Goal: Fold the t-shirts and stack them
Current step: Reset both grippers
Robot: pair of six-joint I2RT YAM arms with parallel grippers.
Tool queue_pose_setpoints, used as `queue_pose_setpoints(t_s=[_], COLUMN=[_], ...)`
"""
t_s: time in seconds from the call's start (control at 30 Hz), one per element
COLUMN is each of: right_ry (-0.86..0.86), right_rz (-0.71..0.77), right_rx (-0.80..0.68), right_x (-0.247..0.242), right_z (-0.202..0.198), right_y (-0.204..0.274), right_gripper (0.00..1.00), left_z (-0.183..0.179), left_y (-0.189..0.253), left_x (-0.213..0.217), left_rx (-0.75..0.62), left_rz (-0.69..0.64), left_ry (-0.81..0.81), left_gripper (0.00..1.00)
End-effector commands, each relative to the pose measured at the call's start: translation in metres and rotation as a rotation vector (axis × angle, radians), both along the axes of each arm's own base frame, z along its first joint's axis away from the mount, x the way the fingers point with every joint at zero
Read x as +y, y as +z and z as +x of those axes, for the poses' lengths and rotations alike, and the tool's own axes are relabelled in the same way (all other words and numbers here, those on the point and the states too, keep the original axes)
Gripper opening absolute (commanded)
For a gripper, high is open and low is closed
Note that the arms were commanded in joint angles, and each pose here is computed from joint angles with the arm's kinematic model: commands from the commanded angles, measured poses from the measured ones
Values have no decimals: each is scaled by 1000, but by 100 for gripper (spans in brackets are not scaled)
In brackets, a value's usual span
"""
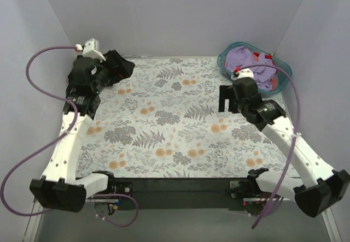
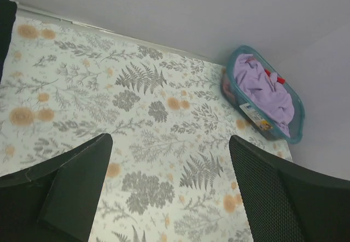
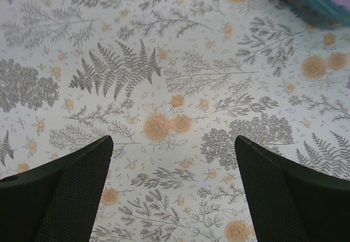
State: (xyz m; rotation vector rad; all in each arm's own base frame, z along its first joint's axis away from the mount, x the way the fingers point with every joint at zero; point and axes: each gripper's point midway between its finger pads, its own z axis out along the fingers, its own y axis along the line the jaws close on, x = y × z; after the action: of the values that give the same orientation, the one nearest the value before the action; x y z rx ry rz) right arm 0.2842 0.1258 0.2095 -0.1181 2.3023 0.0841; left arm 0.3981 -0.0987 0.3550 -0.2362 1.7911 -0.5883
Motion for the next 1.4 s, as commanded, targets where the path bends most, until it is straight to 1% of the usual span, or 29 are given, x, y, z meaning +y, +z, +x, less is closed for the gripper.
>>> queue_pose_setpoints(t_s=[0.0, 0.03, 0.07, 0.1, 0.13, 0.17, 0.2, 0.23, 0.27, 0.37, 0.5, 0.77, 0.93, 1.37], right_ry=[-125, -143, -163, -204, -206, -211, -222, -218, -228, -233, -238, -258, -253, -217], right_rz=[1, -1, 21, 14, 0, 20, 29, 12, 34, 51, 81, 80, 77, 83], right_rx=[-165, -190, -251, -293, -316, -377, -428, -451, -514, -628, -706, -758, -768, -734], right_x=[-35, -41, -49, -60, -66, -74, -79, -84, -92, -104, -111, -124, -126, -115], right_z=[-2, -5, -12, -15, -18, -27, -29, -33, -43, -55, -65, -79, -82, -74], right_y=[43, 48, 64, 72, 73, 87, 96, 95, 107, 127, 145, 151, 151, 137], right_gripper=[98, 98, 98, 98, 98, 98, 98, 98, 99, 98, 98, 98, 98, 99], left_z=[-57, -67, -83, -103, -117, -128, -148, -158, -164, -171, -169, -164, -162, -160], left_y=[1, 5, 5, 28, 27, 37, 63, 63, 71, 78, 74, 85, 82, 62], left_x=[7, 18, 28, 38, 58, 69, 82, 92, 107, 120, 123, 116, 114, 109], left_rx=[54, 46, 67, 6, 25, 8, -57, -40, -57, -80, -71, -91, -89, -58], left_rz=[-14, 12, 32, 36, 67, 77, 59, 69, 78, 93, 110, 130, 143, 157], left_ry=[-11, 39, 77, 119, 216, 270, 337, 387, 472, 544, 556, 526, 518, 494], left_gripper=[88, 88, 88, 89, 89, 89, 92, 93, 95, 97, 98, 98, 98, 98])
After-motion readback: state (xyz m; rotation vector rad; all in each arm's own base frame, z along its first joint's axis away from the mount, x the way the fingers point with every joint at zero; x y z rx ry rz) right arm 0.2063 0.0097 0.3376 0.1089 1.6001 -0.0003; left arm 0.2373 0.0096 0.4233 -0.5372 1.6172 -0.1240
